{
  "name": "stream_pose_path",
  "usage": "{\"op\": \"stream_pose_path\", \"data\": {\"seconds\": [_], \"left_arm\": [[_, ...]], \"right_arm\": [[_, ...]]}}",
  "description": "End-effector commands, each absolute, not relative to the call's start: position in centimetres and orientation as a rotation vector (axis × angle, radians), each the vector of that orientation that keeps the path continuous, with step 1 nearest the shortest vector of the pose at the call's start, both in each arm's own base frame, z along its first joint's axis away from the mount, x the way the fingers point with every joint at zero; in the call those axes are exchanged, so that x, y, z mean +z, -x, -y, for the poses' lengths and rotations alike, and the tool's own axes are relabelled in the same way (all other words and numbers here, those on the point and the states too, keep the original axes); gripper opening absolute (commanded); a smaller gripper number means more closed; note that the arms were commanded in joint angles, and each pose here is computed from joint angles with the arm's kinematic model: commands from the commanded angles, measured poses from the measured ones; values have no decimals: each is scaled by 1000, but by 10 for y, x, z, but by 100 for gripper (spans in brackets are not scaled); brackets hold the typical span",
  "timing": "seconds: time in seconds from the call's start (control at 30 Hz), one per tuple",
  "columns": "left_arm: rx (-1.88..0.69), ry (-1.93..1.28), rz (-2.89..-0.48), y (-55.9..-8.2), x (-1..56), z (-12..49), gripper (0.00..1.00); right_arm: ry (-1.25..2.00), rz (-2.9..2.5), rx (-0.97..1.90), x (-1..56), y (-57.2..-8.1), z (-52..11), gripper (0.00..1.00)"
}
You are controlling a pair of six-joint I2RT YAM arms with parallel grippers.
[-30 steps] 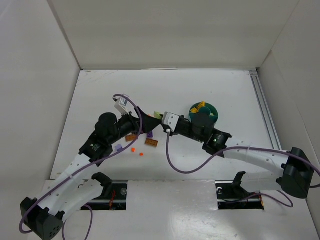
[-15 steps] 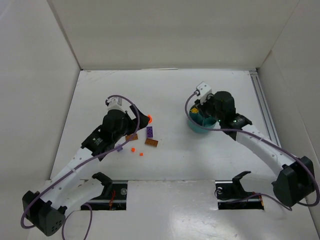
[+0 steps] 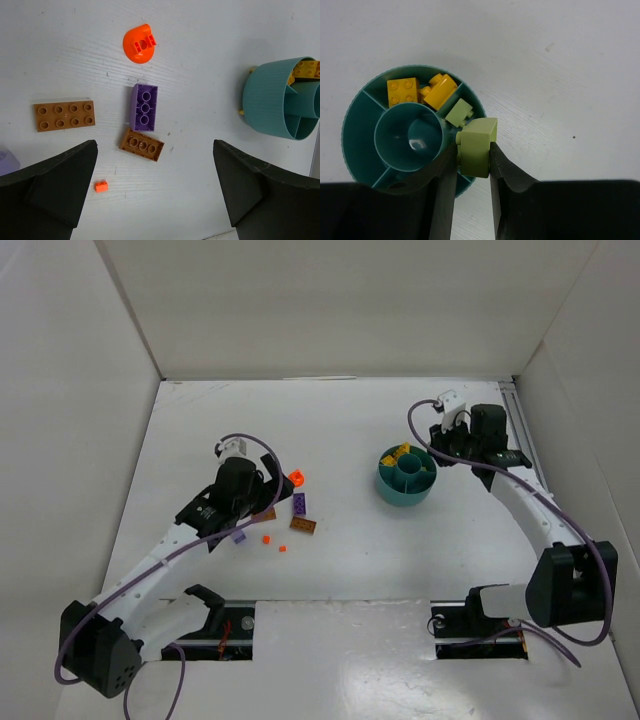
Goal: Sort the legos into containers by color
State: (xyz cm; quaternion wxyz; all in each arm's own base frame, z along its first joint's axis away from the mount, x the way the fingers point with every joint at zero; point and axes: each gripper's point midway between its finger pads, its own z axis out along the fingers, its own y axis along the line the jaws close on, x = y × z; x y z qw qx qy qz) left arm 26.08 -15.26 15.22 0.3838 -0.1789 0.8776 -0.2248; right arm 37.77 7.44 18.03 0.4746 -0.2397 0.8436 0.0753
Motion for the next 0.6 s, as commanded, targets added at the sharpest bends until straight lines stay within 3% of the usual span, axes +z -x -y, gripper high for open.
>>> {"op": "stream_pose_path", "data": {"seconds": [0.0,0.57], "left_arm": [[-588,435,-2231,-266,152,153,100],[-579,419,-2256,-268,145,154,100]], "right_arm": [[654,-2009,286,190,-383,-90,4],[608,-2085,358,155,-388,-88,17]]}}
